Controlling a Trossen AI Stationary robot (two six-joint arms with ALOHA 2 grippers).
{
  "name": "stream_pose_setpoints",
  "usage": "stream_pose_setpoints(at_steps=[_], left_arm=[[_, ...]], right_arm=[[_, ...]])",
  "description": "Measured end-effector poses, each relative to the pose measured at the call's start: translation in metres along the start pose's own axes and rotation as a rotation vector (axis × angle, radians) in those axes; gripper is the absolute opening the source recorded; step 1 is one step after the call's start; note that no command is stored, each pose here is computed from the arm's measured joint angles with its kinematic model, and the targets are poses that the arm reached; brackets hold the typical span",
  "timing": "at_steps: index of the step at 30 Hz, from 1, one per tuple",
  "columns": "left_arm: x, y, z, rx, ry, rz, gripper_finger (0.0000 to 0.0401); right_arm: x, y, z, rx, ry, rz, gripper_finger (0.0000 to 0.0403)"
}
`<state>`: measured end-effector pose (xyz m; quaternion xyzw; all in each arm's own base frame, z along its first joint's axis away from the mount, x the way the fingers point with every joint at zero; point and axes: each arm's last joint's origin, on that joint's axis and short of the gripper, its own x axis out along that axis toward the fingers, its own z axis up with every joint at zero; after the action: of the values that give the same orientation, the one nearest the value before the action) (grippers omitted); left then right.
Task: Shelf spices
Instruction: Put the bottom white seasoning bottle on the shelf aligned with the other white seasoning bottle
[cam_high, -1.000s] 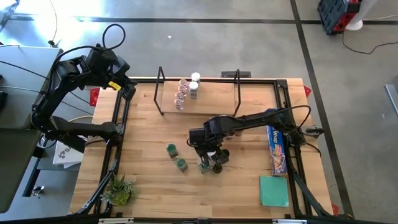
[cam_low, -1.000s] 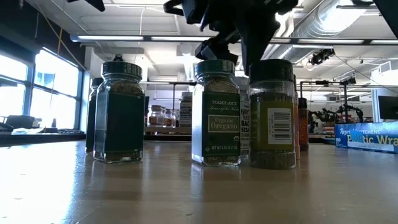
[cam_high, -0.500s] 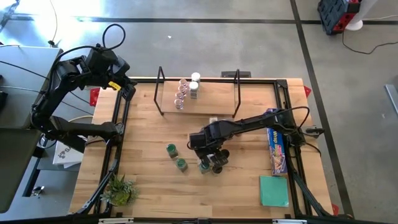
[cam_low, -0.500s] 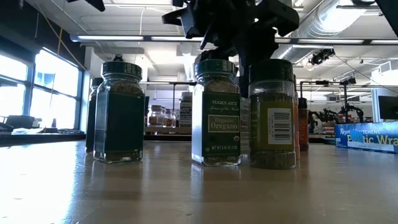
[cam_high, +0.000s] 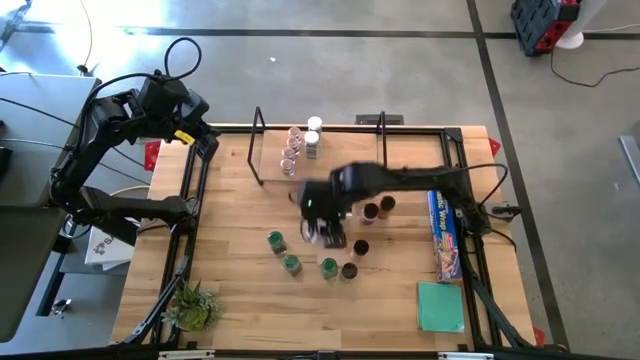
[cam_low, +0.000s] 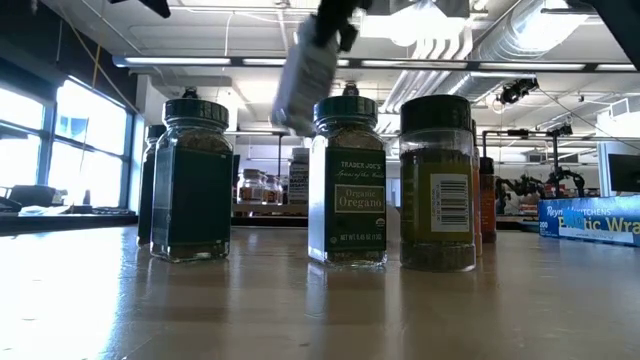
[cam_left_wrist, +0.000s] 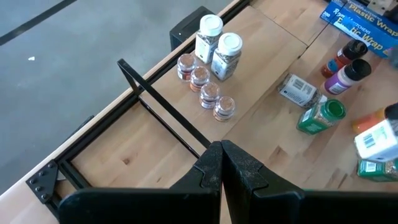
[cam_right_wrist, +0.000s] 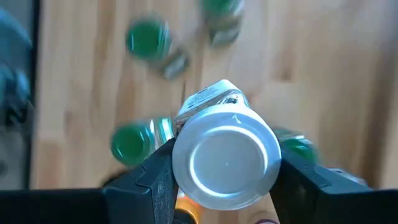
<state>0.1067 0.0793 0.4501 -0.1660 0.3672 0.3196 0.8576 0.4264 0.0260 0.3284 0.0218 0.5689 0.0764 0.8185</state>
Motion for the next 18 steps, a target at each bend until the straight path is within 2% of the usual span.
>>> stream_pose_setpoints(at_steps=[3, 6, 8, 12, 18], left_arm=[[0.0, 0.0, 0.0, 0.0, -0.003, 0.0, 0.0001], [0.0, 0.0, 0.001, -0.001, -0.009, -0.001, 0.0001], [0.0, 0.0, 0.002, -0.001, -0.018, -0.002, 0.0001], [0.0, 0.0, 0.003, -0.002, -0.022, -0.002, 0.0001], [0.001, 0.0, 0.003, -0.002, -0.022, -0.002, 0.0001]], right_arm=[[-0.033, -0.021, 0.007, 0.148, -0.11, -0.064, 0.0189], [-0.045, -0.055, 0.006, 0.358, -0.187, -0.13, 0.0189], [-0.044, -0.079, -0.001, 0.456, -0.16, -0.17, 0.0189], [-0.03, -0.119, -0.001, 0.537, -0.164, -0.288, 0.0189], [0.004, -0.164, -0.004, 0.638, -0.119, -0.304, 0.0189]])
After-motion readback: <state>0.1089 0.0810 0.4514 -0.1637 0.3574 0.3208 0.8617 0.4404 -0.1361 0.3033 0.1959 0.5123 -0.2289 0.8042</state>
